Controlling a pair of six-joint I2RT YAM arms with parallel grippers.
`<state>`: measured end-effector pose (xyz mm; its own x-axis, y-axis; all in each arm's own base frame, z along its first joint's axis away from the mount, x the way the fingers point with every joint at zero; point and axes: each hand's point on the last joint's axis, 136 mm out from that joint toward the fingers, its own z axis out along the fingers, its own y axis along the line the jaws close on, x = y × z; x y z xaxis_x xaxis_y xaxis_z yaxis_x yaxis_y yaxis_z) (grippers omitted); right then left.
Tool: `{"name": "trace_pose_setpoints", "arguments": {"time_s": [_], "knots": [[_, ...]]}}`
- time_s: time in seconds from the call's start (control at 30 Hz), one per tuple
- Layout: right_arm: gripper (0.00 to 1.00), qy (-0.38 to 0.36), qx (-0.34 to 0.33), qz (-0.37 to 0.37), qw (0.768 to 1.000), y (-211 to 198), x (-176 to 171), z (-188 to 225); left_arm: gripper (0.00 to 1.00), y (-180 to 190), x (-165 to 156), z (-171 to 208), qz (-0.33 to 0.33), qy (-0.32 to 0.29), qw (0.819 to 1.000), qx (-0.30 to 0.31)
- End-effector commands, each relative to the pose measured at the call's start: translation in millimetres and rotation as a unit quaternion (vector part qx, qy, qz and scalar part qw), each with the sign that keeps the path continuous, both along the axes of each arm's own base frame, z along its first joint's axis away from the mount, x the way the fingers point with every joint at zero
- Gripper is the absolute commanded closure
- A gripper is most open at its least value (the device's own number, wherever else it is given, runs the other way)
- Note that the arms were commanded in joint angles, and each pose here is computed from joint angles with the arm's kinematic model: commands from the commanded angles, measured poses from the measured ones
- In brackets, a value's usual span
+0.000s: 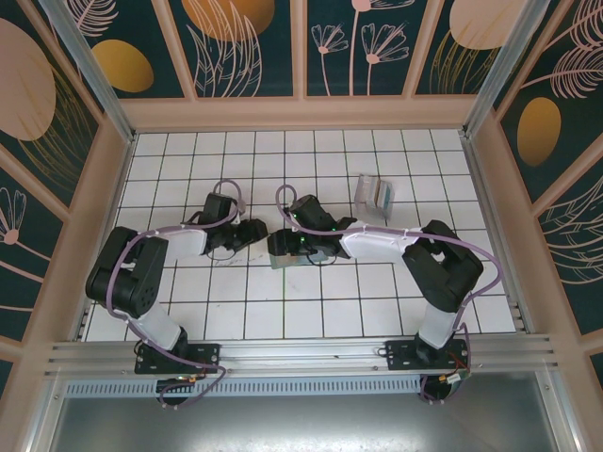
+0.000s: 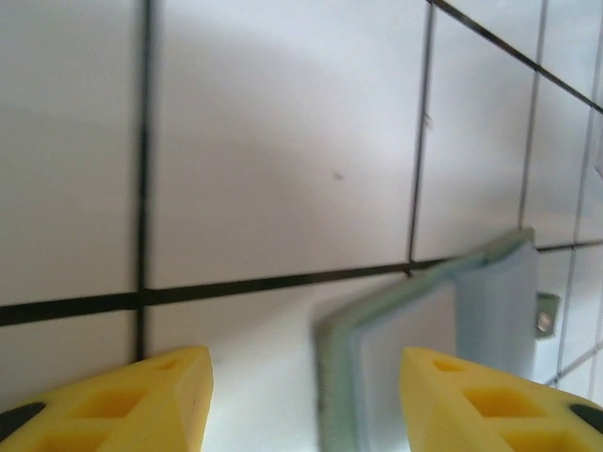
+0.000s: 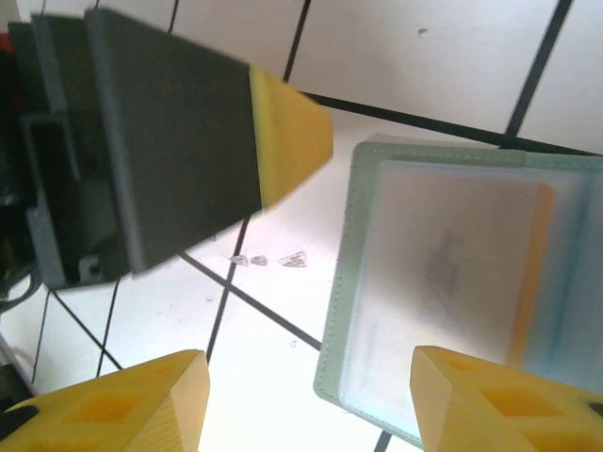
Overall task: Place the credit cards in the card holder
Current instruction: Flip over the card slot in the card holder, then pick up the credit card from the storage box.
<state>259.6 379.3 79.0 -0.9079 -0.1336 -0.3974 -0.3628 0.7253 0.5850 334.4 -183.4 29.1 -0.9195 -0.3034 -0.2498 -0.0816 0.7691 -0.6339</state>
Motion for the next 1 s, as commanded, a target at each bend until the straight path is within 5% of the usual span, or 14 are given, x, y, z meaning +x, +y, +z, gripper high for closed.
{"name": "trace_pose_setpoints", "arguments": {"time_s": [0.0,0.2,0.4,0.53,0.7,0.73,0.77,0.8,0.9,0.97], "knots": [[0.4,-0.005,0.033,-0.002,0.999,6,4,18,0.44,27,-2,-9,0.025,0.006,0.998,0.065],[0.4,-0.053,0.018,-0.08,0.995,-43,54,49,0.44,28,-4,-14,0.024,0.006,0.997,0.071],[0.36,-0.098,-0.136,-0.243,0.955,-154,125,65,0.44,30,-5,-6,0.03,-0.011,0.997,0.072],[0.27,-0.119,-0.208,-0.334,0.912,-221,148,77,0.42,37,-3,5,0.032,-0.031,0.995,0.09],[0.21,-0.084,-0.263,-0.374,0.885,-265,167,62,0.4,39,-6,10,0.038,-0.044,0.994,0.09],[0.01,-0.082,-0.277,-0.376,0.88,-271,169,58,0.39,40,-6,11,0.038,-0.045,0.994,0.089],[0.01,-0.079,-0.286,-0.376,0.878,-273,171,53,0.39,40,-6,11,0.038,-0.045,0.994,0.09],[0.01,-0.075,-0.295,-0.371,0.877,-275,174,48,0.37,40,-7,12,0.037,-0.046,0.994,0.09],[0.01,-0.06,-0.321,-0.359,0.874,-278,178,35,0.02,37,-10,21,0.027,-0.065,0.994,0.081],[0.01,-0.057,-0.34,-0.36,0.867,-283,179,30,0.01,38,-9,27,0.029,-0.078,0.993,0.081]]}}
